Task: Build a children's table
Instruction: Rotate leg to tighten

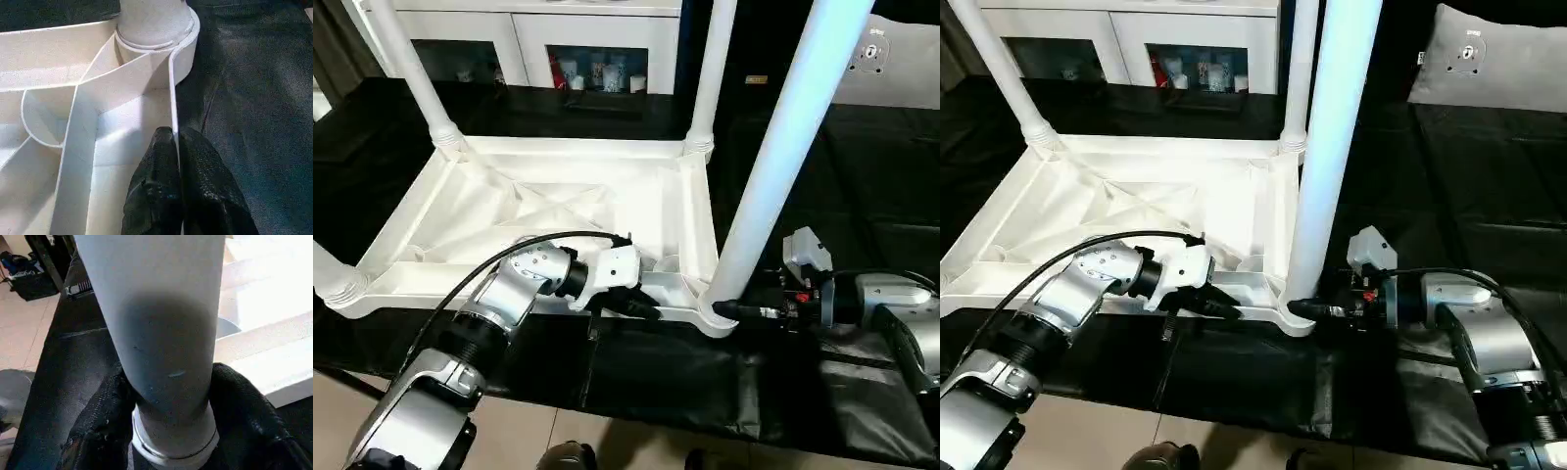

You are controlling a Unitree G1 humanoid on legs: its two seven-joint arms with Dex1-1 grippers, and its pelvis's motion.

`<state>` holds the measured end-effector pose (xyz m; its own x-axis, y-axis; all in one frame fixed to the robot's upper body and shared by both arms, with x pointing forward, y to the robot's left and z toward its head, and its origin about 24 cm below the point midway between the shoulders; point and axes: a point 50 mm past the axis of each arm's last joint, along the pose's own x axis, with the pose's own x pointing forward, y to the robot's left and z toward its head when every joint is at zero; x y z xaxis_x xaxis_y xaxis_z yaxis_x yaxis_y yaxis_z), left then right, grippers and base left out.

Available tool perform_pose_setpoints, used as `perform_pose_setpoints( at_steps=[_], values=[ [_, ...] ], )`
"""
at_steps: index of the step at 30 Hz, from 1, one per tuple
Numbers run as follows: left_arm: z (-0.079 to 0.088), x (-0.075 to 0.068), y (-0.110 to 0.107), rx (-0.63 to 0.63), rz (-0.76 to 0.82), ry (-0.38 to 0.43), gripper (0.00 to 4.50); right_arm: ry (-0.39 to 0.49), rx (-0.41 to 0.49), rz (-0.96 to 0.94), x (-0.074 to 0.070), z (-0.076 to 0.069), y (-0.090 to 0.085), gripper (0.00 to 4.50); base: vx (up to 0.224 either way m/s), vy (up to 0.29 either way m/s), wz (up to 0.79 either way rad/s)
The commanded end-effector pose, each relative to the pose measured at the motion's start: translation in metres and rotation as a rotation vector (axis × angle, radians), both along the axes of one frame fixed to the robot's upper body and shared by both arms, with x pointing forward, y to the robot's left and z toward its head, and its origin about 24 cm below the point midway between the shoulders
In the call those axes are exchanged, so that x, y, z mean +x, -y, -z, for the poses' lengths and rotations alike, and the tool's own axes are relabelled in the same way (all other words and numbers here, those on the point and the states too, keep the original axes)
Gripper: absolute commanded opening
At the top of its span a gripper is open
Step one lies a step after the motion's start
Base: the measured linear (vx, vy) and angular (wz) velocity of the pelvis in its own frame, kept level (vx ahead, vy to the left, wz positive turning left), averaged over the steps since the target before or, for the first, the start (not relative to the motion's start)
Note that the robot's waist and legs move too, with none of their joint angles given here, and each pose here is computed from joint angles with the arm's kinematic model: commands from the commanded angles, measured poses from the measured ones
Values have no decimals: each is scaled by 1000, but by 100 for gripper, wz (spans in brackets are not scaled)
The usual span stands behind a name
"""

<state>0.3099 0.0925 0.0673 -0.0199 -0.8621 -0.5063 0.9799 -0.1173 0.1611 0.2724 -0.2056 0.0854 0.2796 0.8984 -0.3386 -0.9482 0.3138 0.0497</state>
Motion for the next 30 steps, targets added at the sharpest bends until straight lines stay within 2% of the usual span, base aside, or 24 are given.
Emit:
perform_pose_setpoints(
  at_steps=[1, 2, 4, 7, 9, 11, 16, 19, 21, 22, 23, 25, 27, 28, 30],
  values=[
    [1, -3, 5, -5, 33, 8, 0, 5, -14, 33, 0, 1, 2, 210, 0, 0, 0],
    [1, -1, 5, -9, 9, 20, 0, -22, 15, 60, 0, 1, 4, 210, 0, 0, 0],
    [2, 1, 5, -10, -7, 30, 0, -37, 34, 75, -1, 1, 4, 252, 0, 0, 0],
    [1, 7, 7, -12, -54, 65, 0, -67, 60, 74, -8, -1, 5, 287, 0, 0, 0],
    [0, 8, 7, -19, -68, 79, 0, -67, 60, 69, -12, -1, 6, 287, 0, 0, 0],
    [-3, 13, 11, -45, -104, 108, 0, -63, 41, 95, -19, -1, 13, 317, 0, 0, 0],
    [-7, 20, 16, -66, -153, 165, 0, -60, 42, 193, -27, -2, 28, 362, 0, 0, 0],
    [-6, 29, 18, -50, -249, 212, 0, -63, 59, 247, -31, -4, 33, 389, 0, 0, 0],
    [-10, 34, 20, -102, -308, 201, 0, -54, 65, 271, -38, -5, 33, 406, 0, 0, 0],
    [-11, 34, 21, -119, -314, 194, 0, -49, 70, 274, -40, -5, 32, 424, 0, 0, 0],
    [-13, 32, 24, -174, -305, 166, 27, -43, 87, 275, -48, -7, 29, 429, 0, 0, 0],
    [-14, 30, 25, -185, -296, 161, 53, -44, 92, 274, -50, -8, 27, 442, 0, 0, 0],
    [-14, 28, 25, -199, -285, 145, 57, -38, 111, 276, -51, -10, 24, 450, 26, -10, 1],
    [-15, 24, 23, -218, -289, 125, 67, -12, 195, 291, -49, -18, 11, 450, 0, 0, 0],
    [-16, 23, 18, -221, -316, 138, 94, 6, 277, 291, -45, -24, -4, 450, 0, 0, 0]
  ],
)
